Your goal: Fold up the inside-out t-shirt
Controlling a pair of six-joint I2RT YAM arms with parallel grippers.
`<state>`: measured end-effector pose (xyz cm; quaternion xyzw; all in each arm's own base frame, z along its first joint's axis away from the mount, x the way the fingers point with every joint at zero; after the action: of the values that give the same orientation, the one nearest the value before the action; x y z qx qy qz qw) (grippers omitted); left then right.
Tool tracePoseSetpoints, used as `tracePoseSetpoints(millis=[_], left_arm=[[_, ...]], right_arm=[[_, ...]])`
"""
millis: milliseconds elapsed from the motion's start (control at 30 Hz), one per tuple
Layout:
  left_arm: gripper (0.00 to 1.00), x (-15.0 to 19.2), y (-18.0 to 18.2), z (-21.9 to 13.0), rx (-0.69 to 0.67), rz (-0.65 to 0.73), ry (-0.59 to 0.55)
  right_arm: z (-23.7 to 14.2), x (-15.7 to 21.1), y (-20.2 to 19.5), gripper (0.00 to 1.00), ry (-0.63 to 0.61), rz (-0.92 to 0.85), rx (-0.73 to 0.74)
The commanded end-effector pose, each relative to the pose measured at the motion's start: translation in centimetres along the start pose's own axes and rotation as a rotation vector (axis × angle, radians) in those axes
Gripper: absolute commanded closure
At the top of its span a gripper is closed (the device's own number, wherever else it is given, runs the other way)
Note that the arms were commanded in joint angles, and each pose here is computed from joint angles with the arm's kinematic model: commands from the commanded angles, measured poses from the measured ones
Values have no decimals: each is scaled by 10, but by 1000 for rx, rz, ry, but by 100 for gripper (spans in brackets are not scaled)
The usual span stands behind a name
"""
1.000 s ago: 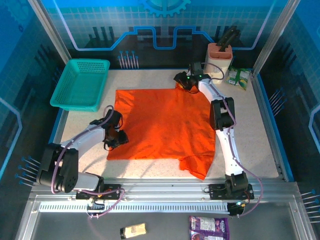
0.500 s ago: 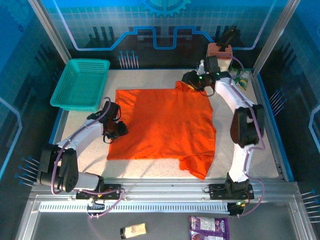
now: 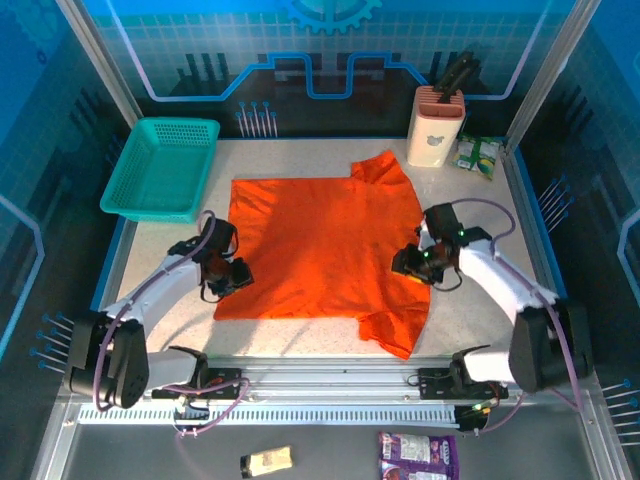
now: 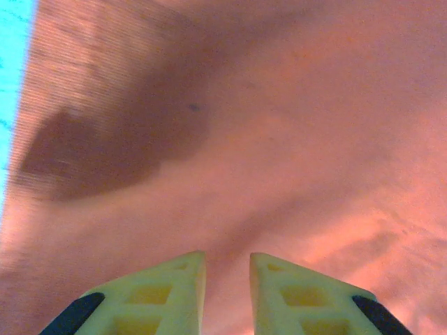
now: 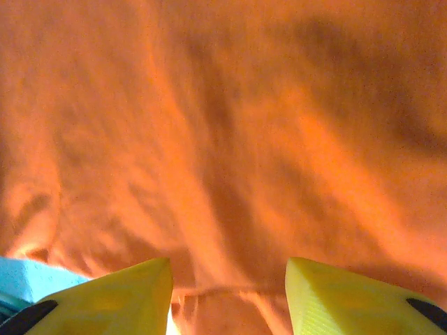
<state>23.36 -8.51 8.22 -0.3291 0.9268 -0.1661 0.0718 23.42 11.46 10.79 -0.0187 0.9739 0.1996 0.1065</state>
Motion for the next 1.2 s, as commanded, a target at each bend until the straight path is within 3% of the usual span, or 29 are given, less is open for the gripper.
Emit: tracePoseSetpoints(millis=[0,233,400,533,733,967,1167], left_arm=[[76,16,-38,-13,115,29,47],[80,77,-104,-4,200,213,175],[84,132,-146,16,216,343,295],[85,170,-167,32,196,432,364],[85,211,-183,47,198,501,465],[88,234,-187,61,187,544,553],[94,245,-178,79,150,550,617]], right_arm=[[-5,43,3,54,77,7,55],[3,111,11,55,184,6,72],[26,132,9,53,246,24,29],[35,138,-13,47,264,81,147],[39,140,-25,42,248,159,218],[20,133,-30,42,199,211,298],[13,123,1,44,151,208,102]])
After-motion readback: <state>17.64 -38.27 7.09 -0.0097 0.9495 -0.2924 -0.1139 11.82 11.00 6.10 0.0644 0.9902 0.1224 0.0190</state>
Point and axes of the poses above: each hand's point on the last joint's axis, 136 mm out from that joint toward the fingers, its own z axis out along the fingers, its own y axis along the line the jaws close on, x = y × z, the point moved 2 cm from there along -z, back along the fingers, and after that the axes turned 15 degrees about -z, right-handed, at the moved point
